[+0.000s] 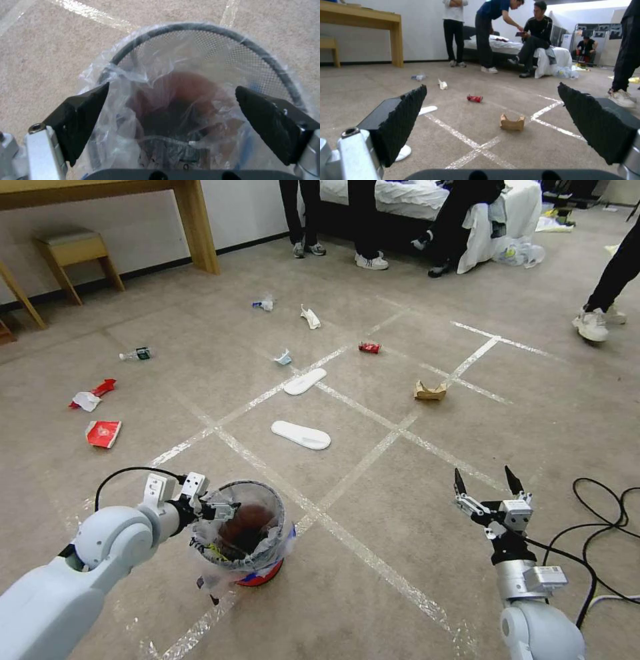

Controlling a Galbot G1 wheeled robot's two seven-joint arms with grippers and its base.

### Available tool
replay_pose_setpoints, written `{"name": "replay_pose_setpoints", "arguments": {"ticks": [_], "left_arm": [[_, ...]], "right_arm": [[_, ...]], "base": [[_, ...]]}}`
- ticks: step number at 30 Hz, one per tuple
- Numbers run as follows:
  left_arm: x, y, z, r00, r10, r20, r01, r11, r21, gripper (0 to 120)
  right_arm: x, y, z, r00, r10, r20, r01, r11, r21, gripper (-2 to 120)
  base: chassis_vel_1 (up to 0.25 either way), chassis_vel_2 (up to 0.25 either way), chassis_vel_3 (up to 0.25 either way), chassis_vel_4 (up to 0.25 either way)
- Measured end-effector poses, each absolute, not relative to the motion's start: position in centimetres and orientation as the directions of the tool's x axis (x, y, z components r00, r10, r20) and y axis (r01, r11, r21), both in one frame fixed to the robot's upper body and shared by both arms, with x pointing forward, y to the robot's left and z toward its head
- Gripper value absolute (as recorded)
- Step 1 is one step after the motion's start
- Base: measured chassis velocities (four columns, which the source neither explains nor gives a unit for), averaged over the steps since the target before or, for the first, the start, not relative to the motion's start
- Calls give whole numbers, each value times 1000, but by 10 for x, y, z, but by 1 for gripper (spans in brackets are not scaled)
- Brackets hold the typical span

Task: Pick up the trash bin and place the garbage on the floor into it.

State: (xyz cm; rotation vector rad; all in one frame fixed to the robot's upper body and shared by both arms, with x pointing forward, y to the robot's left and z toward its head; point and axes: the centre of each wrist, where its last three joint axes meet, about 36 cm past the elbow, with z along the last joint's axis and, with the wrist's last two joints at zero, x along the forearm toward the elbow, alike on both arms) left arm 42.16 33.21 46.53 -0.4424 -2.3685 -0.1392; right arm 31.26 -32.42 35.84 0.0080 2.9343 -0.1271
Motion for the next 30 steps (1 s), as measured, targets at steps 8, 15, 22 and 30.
{"name": "replay_pose_setpoints", "arguments": {"ticks": [8, 15, 22, 30], "left_arm": [[419, 331, 452, -675, 269, 687, 350, 936, -22, 100], [420, 328, 440, -669, 270, 693, 347, 937, -30, 100], [423, 331, 432, -671, 257, 696, 339, 940, -20, 100], [426, 332, 422, -672, 251, 697, 330, 944, -22, 100]], "right_arm": [[312, -322, 358, -980, -6, -201, 11, 996, -83, 100], [311, -324, 357, -980, -6, -198, 12, 996, -87, 100], [311, -324, 356, -981, -7, -196, 11, 996, -87, 100], [312, -324, 355, -981, -8, -192, 8, 996, -87, 100]], "base": [[0, 0, 0, 0], [0, 0, 0, 0], [0, 0, 0, 0], [0, 0, 0, 0]]}}
